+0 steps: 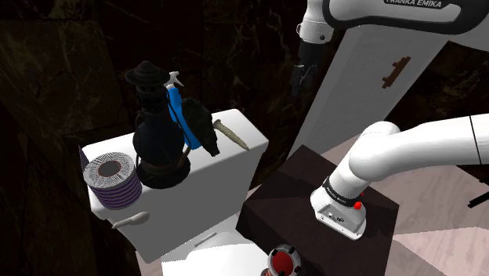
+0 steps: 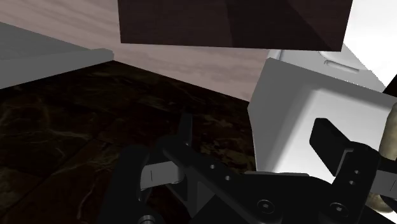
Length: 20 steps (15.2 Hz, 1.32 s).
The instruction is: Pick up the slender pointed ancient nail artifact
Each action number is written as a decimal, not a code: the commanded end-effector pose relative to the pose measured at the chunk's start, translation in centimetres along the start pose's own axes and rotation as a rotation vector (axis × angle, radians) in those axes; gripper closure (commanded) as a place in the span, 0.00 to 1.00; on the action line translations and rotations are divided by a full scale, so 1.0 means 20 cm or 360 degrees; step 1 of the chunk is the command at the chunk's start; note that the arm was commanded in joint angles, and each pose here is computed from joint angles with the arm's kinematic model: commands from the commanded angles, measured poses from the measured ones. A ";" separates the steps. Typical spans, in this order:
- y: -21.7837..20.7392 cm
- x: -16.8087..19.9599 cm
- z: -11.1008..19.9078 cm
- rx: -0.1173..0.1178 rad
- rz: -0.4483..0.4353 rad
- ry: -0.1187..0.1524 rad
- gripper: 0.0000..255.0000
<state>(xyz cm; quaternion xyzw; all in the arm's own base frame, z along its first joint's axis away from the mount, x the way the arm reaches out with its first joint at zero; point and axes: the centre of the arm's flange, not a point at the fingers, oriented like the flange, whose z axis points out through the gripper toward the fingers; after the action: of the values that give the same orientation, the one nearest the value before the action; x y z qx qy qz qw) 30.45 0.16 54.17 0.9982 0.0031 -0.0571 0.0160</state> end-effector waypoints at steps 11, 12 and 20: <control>-0.50 0.34 0.22 0.0074 -0.0035 -0.0031 0.00; -0.55 0.38 0.24 0.0081 -0.0038 -0.0034 0.00; -0.96 0.64 0.40 0.0140 -0.0066 -0.0059 0.00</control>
<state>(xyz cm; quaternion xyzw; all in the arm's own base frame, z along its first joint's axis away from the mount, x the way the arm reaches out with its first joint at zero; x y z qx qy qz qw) 41.45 17.80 44.72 0.9966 0.0202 -0.0751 -0.0259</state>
